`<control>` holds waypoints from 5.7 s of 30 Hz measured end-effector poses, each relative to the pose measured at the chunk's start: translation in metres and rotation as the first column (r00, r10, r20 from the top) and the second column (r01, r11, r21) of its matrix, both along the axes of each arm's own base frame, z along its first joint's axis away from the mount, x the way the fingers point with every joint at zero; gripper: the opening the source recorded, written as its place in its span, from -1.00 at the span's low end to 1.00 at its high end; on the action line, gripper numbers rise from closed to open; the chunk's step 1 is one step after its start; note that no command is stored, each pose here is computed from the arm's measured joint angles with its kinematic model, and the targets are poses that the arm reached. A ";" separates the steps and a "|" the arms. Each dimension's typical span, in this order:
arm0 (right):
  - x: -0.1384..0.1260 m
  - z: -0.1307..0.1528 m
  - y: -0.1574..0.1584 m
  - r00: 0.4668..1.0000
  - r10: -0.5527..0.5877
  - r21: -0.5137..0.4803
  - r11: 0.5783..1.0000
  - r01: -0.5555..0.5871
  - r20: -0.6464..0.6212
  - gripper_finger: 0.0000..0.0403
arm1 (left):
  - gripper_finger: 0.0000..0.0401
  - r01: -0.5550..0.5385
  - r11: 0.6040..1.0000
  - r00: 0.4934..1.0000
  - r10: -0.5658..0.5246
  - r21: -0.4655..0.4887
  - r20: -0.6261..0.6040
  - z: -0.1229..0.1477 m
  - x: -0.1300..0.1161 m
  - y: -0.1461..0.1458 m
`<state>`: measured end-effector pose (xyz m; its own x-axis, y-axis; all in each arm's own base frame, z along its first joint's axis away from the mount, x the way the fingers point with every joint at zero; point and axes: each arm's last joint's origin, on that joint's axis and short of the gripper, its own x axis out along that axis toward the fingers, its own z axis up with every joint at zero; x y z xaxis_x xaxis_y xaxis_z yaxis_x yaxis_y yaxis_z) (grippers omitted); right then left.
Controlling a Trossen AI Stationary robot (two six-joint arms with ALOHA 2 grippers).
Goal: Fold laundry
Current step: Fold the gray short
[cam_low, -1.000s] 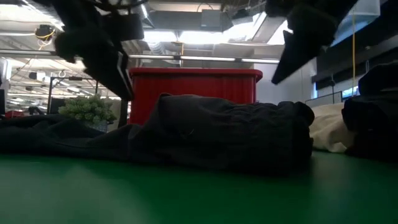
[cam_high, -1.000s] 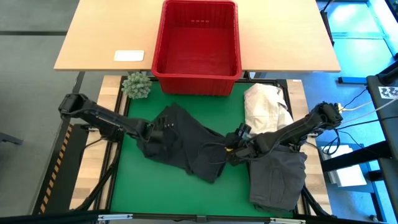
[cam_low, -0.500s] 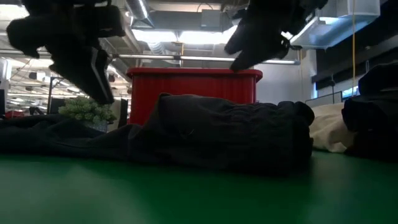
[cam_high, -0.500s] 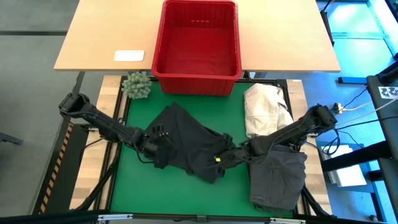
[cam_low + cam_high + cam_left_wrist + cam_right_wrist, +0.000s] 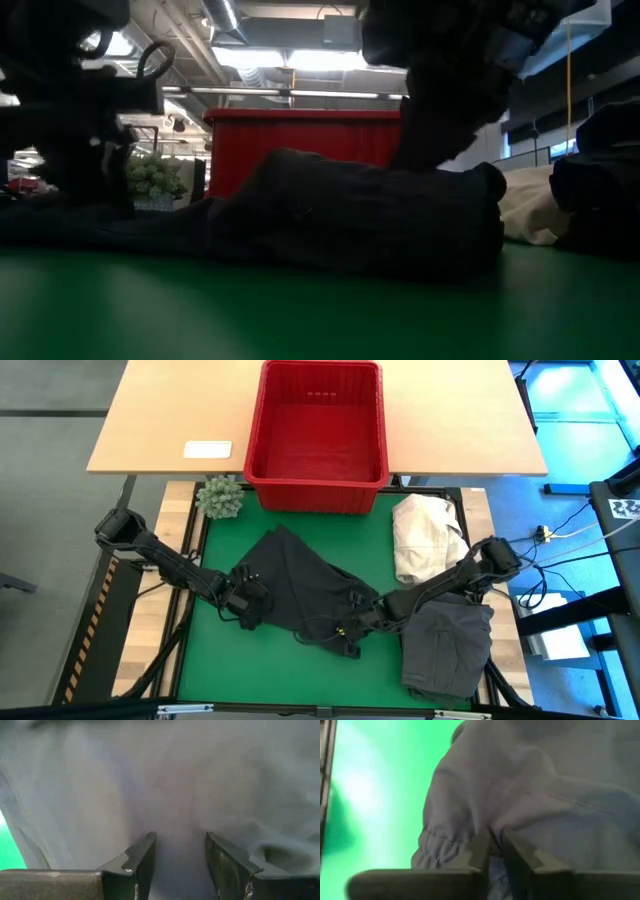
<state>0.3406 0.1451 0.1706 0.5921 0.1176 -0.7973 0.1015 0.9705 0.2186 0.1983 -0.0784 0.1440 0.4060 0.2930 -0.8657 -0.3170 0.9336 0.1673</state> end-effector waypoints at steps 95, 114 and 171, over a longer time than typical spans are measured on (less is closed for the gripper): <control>0.013 0.022 -0.070 0.995 0.094 -0.102 0.991 -0.091 0.027 -0.80 | -0.99 0.062 0.998 0.994 -0.063 0.014 0.084 0.033 0.012 -0.025; -0.007 0.003 -0.104 0.957 -0.101 -0.159 0.986 0.059 -0.273 -0.99 | -1.00 0.083 0.996 0.995 -0.084 -0.008 -0.050 0.000 -0.001 -0.017; -0.011 0.009 -0.010 0.953 0.163 0.116 0.984 -0.137 -0.257 -0.98 | -1.00 0.137 0.991 0.966 -0.131 -0.010 0.225 0.037 0.018 0.041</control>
